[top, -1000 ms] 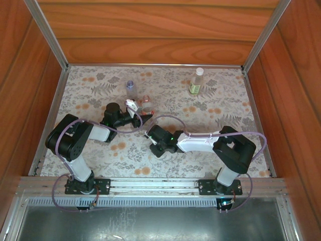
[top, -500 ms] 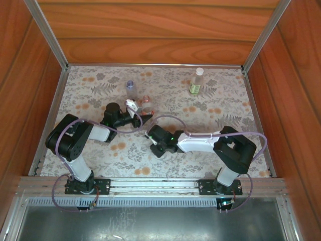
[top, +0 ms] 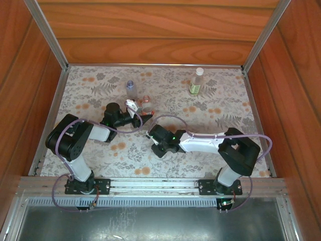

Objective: Screw on the bottle caps

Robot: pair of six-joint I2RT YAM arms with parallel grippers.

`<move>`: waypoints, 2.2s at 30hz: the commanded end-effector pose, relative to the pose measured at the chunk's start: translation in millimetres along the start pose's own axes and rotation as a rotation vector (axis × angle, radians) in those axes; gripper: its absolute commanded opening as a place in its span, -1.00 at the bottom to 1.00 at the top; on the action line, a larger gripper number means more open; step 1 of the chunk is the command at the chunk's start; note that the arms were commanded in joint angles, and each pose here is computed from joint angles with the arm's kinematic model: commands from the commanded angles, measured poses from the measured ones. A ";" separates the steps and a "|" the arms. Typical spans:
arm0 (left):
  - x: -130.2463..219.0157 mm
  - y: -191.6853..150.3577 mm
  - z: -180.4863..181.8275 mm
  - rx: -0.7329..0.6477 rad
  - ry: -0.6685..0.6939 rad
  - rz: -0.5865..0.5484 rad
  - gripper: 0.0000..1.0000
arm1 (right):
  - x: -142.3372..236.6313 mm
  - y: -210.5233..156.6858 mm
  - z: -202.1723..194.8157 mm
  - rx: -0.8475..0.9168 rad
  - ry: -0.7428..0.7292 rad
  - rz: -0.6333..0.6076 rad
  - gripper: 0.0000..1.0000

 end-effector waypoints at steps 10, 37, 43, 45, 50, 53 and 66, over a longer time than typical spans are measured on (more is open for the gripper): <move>3.7 -34.9 -7.2 0.082 -0.036 0.098 0.30 | 59.2 29.5 -16.9 -0.102 -0.025 -0.025 -0.29; -14.3 -43.2 -46.7 0.080 -0.159 0.108 0.29 | 192.4 105.1 -63.4 -0.075 -0.112 -0.118 -0.25; -20.2 -41.1 -60.7 0.084 -0.203 0.100 0.29 | 206.1 122.6 -72.2 -0.070 -0.113 -0.132 -0.25; -21.6 -41.0 -64.7 0.087 -0.212 0.100 0.29 | 209.9 129.3 -73.6 -0.066 -0.107 -0.133 -0.25; -26.8 -42.2 -73.7 0.094 -0.237 0.099 0.29 | 215.4 143.8 -73.1 -0.035 -0.102 -0.125 -0.24; -30.8 -44.0 -78.5 0.100 -0.251 0.099 0.29 | 215.8 150.8 -71.9 -0.018 -0.098 -0.117 -0.24; -36.1 -47.1 -80.0 0.110 -0.259 0.086 0.29 | 192.8 156.7 -70.5 -0.001 -0.084 -0.045 -0.23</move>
Point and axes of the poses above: each hand's point on the last joint's axis, 136 mm out from that joint toward the fingers, its own x axis back along the fingers, its own z axis along the line the jaws close on, y = z × x, the point moved 2 cm from there along x, back along the fingers, and after that the axes turned 5 degrees about -x, right-handed, at the moved point
